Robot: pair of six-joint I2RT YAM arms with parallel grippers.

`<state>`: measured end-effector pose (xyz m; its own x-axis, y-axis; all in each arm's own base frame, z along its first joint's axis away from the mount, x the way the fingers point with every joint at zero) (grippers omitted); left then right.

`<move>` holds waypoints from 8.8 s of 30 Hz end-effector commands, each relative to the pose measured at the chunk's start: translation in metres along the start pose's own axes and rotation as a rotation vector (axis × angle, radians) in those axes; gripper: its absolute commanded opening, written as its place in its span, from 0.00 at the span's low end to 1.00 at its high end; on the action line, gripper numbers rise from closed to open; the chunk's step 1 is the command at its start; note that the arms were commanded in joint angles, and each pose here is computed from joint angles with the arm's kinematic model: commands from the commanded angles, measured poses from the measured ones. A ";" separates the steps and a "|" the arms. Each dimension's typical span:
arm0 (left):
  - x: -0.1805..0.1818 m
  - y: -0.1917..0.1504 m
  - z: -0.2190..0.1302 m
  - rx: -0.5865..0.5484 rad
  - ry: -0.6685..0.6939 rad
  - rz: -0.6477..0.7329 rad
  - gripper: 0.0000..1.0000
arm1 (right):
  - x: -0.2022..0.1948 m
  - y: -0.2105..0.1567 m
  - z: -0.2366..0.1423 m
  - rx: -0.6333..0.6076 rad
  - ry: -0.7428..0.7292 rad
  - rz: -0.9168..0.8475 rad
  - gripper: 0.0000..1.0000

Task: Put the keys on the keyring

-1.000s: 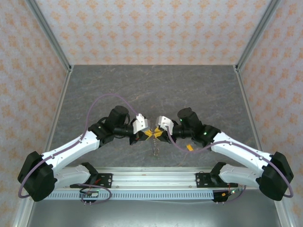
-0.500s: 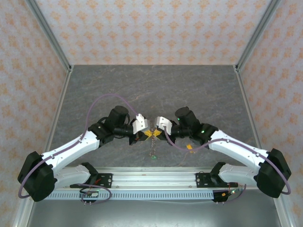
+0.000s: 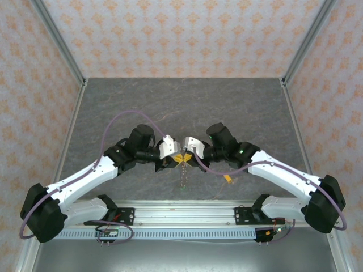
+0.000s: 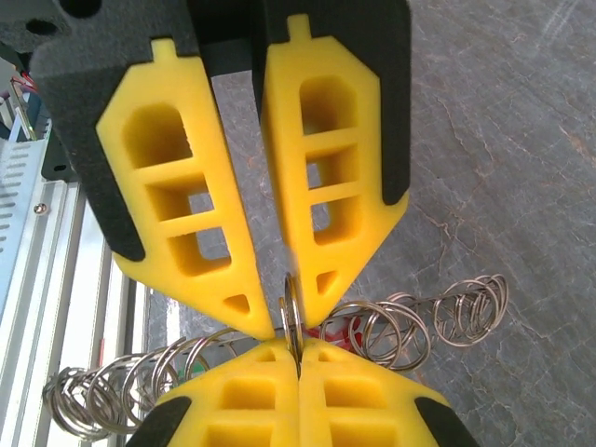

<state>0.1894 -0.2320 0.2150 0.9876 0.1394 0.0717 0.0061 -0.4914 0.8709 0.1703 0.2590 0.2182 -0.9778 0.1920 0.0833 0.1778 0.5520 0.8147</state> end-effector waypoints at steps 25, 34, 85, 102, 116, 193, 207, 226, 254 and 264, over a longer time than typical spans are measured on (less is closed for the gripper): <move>0.005 0.010 -0.002 -0.027 0.041 0.020 0.00 | 0.004 0.012 -0.005 -0.087 0.021 -0.003 0.05; -0.001 0.019 -0.006 -0.135 0.025 0.030 0.00 | 0.000 0.004 -0.004 -0.190 0.089 0.073 0.12; 0.005 0.002 0.001 0.075 0.055 0.058 0.19 | -0.001 0.018 -0.006 -0.104 0.018 -0.001 0.00; 0.005 0.012 0.001 -0.023 0.063 0.053 0.00 | -0.001 0.008 -0.007 -0.180 0.002 0.041 0.08; 0.002 0.023 0.001 -0.184 0.037 0.020 0.00 | -0.009 -0.003 -0.012 -0.315 0.033 0.106 0.08; 0.007 0.008 0.001 -0.022 0.060 0.031 0.14 | -0.010 0.003 -0.021 -0.276 0.040 0.114 0.00; 0.007 0.010 0.005 0.030 0.053 0.064 0.19 | -0.004 0.014 -0.016 -0.186 0.043 0.051 0.00; 0.004 0.018 0.003 -0.047 0.052 0.065 0.00 | -0.002 0.004 -0.016 -0.201 0.030 0.061 0.07; 0.004 0.011 0.005 0.038 0.005 0.066 0.14 | -0.010 0.007 -0.021 -0.259 0.024 0.122 0.00; 0.004 0.003 0.008 0.122 0.016 0.068 0.05 | -0.003 0.018 -0.020 -0.204 0.023 0.067 0.00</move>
<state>0.1949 -0.2406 0.2173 0.9847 0.1182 0.1278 -0.0399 -0.5611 0.8268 0.1737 0.2450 0.2181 -0.9434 0.2407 0.2283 0.3084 0.3832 0.8707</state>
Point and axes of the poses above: each hand's point on the last joint's axis, 136 mm out from that joint toward the fingers, its own z axis out along the fingers, its own x axis along the line the jaws close on, y = z × x, the point moved 5 cm from there along -z, back along the fingers, and after that the axes turned 6 degrees about z, right-handed, at the moved point
